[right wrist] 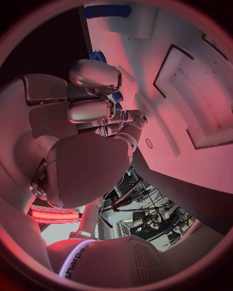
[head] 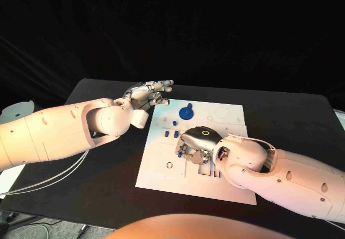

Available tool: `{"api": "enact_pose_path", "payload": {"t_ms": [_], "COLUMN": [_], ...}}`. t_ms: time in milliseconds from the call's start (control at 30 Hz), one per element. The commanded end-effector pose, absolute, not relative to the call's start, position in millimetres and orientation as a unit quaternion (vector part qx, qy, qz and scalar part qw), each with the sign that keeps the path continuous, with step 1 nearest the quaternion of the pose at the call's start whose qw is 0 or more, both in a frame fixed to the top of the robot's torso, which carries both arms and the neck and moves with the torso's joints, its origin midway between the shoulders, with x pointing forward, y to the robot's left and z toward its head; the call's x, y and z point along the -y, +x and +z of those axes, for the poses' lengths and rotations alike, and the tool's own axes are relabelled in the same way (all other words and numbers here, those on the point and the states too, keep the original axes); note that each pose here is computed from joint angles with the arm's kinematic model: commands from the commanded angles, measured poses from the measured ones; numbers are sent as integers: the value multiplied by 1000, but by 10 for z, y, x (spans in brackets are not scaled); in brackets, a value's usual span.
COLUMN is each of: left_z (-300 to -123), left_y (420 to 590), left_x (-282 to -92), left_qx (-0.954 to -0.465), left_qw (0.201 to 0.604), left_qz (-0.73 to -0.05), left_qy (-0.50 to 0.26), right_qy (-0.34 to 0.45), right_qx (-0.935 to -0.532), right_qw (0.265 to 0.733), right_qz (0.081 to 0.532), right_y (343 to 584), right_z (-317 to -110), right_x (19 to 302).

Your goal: Assemble the parts on the task board

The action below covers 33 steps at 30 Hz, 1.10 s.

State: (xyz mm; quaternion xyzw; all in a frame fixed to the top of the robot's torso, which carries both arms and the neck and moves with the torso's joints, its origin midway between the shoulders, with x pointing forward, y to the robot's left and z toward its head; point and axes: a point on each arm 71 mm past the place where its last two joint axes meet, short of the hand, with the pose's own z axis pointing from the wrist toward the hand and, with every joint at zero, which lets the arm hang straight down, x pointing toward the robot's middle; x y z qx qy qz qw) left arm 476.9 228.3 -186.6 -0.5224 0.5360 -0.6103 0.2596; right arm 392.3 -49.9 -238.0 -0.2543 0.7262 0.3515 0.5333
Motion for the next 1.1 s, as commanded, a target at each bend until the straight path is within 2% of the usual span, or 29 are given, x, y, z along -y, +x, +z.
{"api": "enact_pose_path", "payload": {"t_ms": [33, 367, 633, 900, 1100], "left_z": [-1855, -1855, -1857, -1860, -1860], "left_y": [4762, 4760, 4756, 4755, 4751], "left_x": [-2257, -2259, -2267, -2284, -2301], "left_qx": [-537, -538, -540, -541, -541], "left_qw": [253, 252, 250, 249, 249], "left_qz": [-618, -617, -617, -615, -615], "left_qy": [-515, -516, -516, -517, -517], "right_qy": [-267, -261, -246, -230, -206], "right_qx": [-735, -744, -728, -711, -717], "right_qw": [523, 520, 544, 560, 570], "right_qz": [341, 328, 337, 357, 343], "right_y": [3908, 3930, 3951, 3899, 3955], "right_z": [-2428, -2482, -2449, -2337, -2130], "right_x": [495, 505, 528, 642, 931]}}
